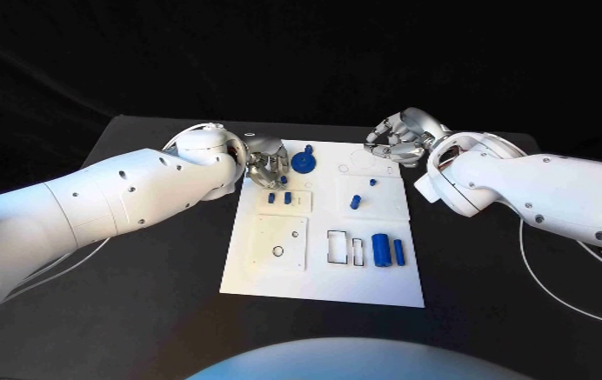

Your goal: Assemble the parts on the task board

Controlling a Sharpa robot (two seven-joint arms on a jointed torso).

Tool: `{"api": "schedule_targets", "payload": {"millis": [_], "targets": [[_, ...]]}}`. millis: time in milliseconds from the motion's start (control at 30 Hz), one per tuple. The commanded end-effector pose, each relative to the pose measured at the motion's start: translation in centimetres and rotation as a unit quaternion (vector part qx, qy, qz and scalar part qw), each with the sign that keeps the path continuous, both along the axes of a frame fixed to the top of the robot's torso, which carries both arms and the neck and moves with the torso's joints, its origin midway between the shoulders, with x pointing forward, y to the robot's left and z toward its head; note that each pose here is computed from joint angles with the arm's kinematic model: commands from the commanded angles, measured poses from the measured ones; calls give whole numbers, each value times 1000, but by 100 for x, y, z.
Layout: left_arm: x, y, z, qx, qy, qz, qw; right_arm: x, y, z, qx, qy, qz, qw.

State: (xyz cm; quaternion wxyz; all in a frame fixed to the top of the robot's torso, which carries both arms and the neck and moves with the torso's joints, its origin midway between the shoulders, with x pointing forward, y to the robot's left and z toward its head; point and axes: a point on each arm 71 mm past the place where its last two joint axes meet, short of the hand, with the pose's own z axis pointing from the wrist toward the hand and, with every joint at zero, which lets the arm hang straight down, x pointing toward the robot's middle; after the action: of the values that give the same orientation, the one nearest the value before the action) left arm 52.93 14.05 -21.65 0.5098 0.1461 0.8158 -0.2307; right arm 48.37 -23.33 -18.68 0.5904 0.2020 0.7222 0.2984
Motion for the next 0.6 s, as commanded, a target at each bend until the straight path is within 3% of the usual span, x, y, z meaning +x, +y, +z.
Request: {"api": "schedule_targets", "payload": {"millis": [33, 200, 367, 500, 600], "targets": [[-2, 17, 4, 3, 0, 3, 1000, -1, 0, -5, -6, 0, 5, 1000], [-6, 78, 36, -15, -11, 5, 1000, 14, -19, -7, -7, -2, 6, 1000], [-17, 157, 125, -75, -17, 16, 997, 37, -40, -10, -14, -6, 20, 1000], [-28, 237, 221, -168, 7, 42, 985, 61, -62, -18, -37, -12, 43, 998], [-51, 312, 291, -249, 39, 65, 965, 73, -71, -30, -65, -16, 66, 996]]}}
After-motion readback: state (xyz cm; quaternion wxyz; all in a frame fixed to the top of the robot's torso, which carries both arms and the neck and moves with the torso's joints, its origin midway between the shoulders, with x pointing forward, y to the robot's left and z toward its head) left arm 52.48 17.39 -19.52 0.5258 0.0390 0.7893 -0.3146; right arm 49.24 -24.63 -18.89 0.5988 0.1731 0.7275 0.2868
